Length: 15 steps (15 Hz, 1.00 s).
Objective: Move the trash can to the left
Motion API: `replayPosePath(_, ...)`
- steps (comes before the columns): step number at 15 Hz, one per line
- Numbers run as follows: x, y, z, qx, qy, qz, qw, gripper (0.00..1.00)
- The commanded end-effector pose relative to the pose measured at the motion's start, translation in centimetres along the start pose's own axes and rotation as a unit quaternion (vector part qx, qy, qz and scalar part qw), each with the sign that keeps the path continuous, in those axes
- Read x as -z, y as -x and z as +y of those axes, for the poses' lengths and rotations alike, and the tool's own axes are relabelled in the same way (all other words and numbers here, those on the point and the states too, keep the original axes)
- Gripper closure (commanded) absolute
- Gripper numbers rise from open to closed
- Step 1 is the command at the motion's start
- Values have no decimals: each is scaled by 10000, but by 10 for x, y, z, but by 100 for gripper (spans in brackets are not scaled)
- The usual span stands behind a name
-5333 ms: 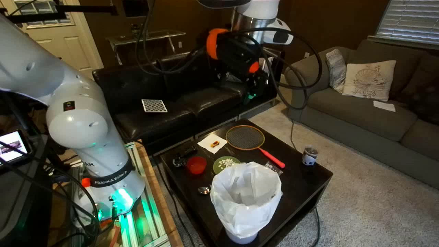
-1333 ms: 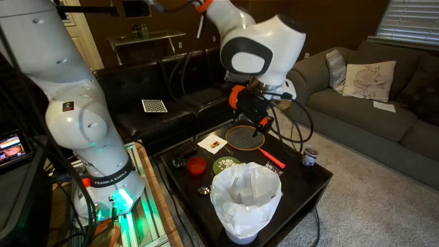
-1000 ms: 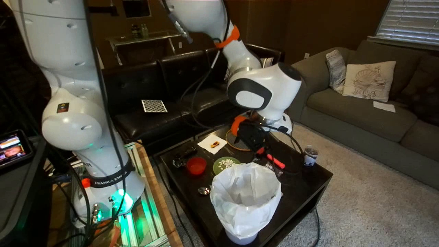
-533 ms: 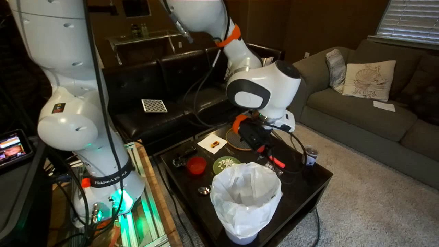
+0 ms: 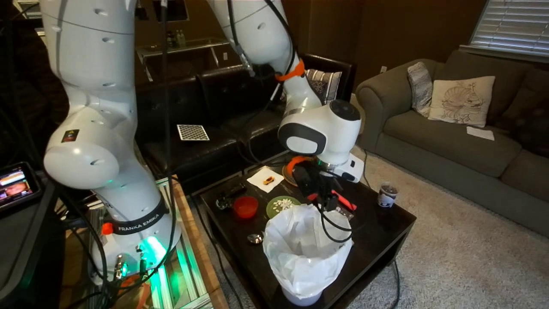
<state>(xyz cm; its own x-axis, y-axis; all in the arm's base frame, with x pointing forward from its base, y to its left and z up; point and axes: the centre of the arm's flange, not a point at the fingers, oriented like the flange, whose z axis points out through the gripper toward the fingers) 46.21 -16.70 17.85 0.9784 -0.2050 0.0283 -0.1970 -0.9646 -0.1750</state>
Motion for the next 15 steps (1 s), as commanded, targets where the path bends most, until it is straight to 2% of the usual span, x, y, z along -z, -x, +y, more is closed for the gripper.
replayPosePath(1,-27,-7,3,-469,201,-249,9984,0)
replayPosePath(7,-63,-25,16,-781,605,-334,9945,0)
replayPosePath(8,-68,-28,16,-792,624,-417,9940,6)
replayPosePath(9,-72,-31,15,-788,658,-477,9936,28)
replayPosePath(11,-78,-35,13,-782,707,-544,9929,32)
replayPosePath(15,-82,-39,15,-870,737,-644,9914,61)
